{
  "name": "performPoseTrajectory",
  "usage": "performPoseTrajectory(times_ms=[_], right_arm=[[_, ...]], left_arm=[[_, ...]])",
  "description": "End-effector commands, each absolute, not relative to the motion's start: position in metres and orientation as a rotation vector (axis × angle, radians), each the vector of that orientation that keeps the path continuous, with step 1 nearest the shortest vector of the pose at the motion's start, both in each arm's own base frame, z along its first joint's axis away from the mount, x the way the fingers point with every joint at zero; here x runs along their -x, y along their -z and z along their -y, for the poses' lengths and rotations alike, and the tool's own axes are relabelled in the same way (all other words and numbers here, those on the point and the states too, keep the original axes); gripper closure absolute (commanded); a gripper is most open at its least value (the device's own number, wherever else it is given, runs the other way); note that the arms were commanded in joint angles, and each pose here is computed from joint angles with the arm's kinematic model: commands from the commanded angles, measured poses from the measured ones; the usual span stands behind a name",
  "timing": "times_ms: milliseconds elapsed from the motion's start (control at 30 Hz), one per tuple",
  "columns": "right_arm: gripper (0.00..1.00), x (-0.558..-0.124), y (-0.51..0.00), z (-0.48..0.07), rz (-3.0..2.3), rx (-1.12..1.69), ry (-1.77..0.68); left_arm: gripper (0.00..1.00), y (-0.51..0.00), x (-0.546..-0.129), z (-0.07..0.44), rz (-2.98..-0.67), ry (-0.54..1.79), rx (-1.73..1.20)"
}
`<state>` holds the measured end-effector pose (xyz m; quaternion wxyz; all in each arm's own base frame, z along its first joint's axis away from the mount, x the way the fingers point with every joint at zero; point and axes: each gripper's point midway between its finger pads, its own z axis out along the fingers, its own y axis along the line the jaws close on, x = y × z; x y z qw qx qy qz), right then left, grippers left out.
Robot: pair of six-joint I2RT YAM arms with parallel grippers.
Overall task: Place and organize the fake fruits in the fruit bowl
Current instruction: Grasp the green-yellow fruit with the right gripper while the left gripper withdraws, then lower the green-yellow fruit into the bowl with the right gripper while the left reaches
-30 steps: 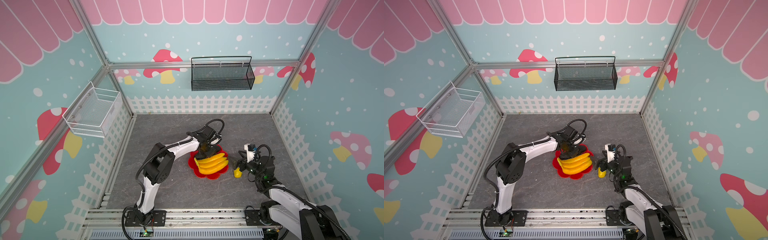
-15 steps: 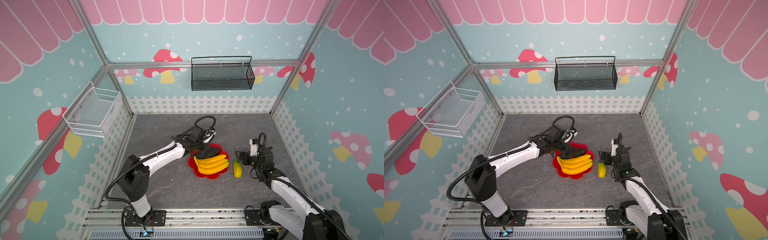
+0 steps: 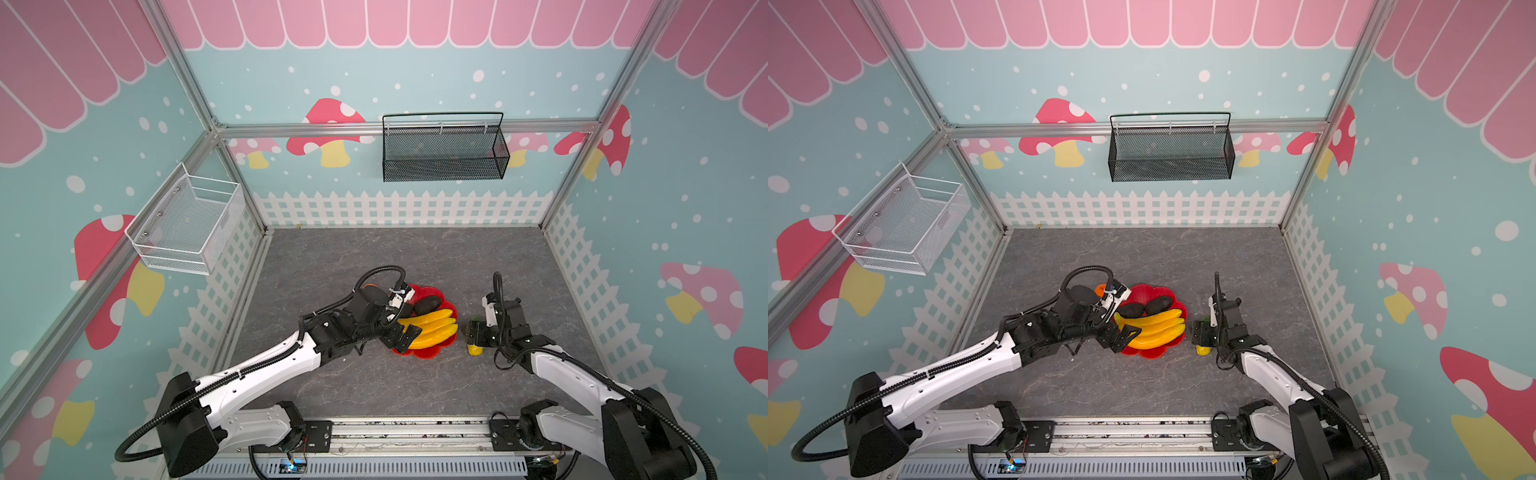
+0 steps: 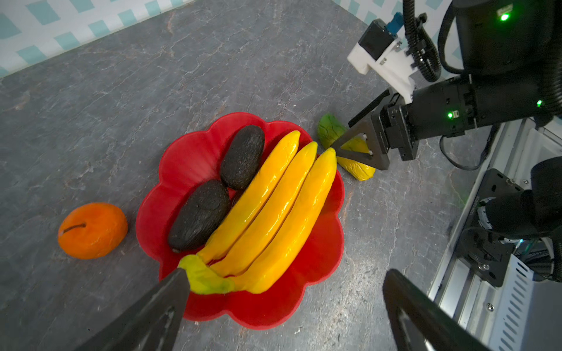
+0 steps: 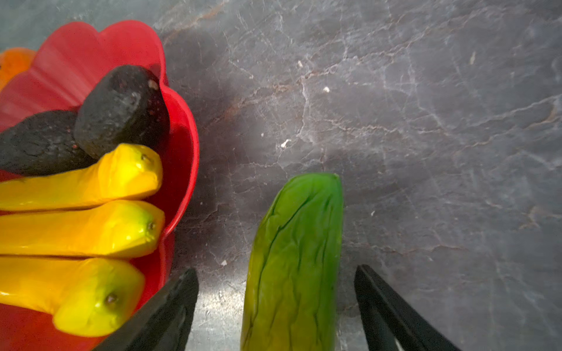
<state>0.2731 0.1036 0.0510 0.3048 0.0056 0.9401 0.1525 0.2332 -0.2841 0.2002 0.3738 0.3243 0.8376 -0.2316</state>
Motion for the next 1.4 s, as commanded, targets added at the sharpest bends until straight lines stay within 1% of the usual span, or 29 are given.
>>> performPoseTrajectory(times_ms=[0,67,100,167,200,233,267,400,467,600,700,800,900,933,1067,1200,1367], right_arm=[[0.17,-0.264,-0.035,-0.094,-2.563,-0.052,-0.318],[0.22,-0.262,-0.031,-0.092,-2.582,-0.052,-0.293],[0.29,-0.262,-0.029,-0.091,-2.591,-0.052,-0.282],[0.46,-0.264,-0.029,-0.091,-2.597,-0.045,-0.269],[0.53,-0.265,-0.030,-0.090,-2.594,-0.040,-0.259],[0.58,-0.267,-0.033,-0.090,-2.590,-0.037,-0.252],[0.61,-0.270,-0.039,-0.088,-2.575,-0.037,-0.233],[0.62,-0.290,-0.074,-0.083,-2.484,0.009,-0.162],[0.61,-0.307,-0.102,-0.093,-2.403,0.105,-0.185],[0.61,-0.342,-0.167,-0.146,-2.142,0.440,-0.372],[0.61,-0.360,-0.197,-0.181,-1.964,0.672,-0.433],[0.60,-0.370,-0.198,-0.207,-1.825,0.888,-0.392],[0.60,-0.369,-0.192,-0.235,-1.658,1.143,-0.310],[0.59,-0.368,-0.190,-0.244,-1.613,1.213,-0.296],[0.60,-0.368,-0.184,-0.265,-1.482,1.393,-0.266],[0.62,-0.367,-0.186,-0.282,-1.367,1.492,-0.243],[0.62,-0.378,-0.160,-0.300,-1.327,1.641,-0.098]], left_arm=[[0.00,-0.192,-0.229,0.279,-2.184,0.605,-0.779],[0.00,-0.194,-0.226,0.280,-2.182,0.627,-0.785],[0.00,-0.194,-0.226,0.280,-2.180,0.627,-0.786],[0.00,-0.197,-0.228,0.279,-2.176,0.614,-0.772],[0.00,-0.199,-0.229,0.277,-2.171,0.605,-0.762],[0.00,-0.200,-0.231,0.275,-2.168,0.593,-0.747],[0.00,-0.202,-0.234,0.273,-2.165,0.577,-0.727],[0.00,-0.209,-0.251,0.253,-2.171,0.454,-0.581],[0.00,-0.212,-0.257,0.244,-2.187,0.413,-0.512],[0.00,-0.216,-0.266,0.228,-2.245,0.449,-0.370],[0.00,-0.220,-0.270,0.218,-2.268,0.532,-0.262],[0.00,-0.222,-0.274,0.215,-2.271,0.675,-0.182],[0.00,-0.217,-0.279,0.213,-2.281,0.790,-0.117],[0.00,-0.216,-0.280,0.212,-2.281,0.799,-0.101],[0.01,-0.218,-0.283,0.201,-2.250,0.797,-0.053],[0.01,-0.217,-0.285,0.191,-2.245,0.771,-0.037],[0.01,-0.211,-0.289,0.180,-2.248,0.760,0.018]])
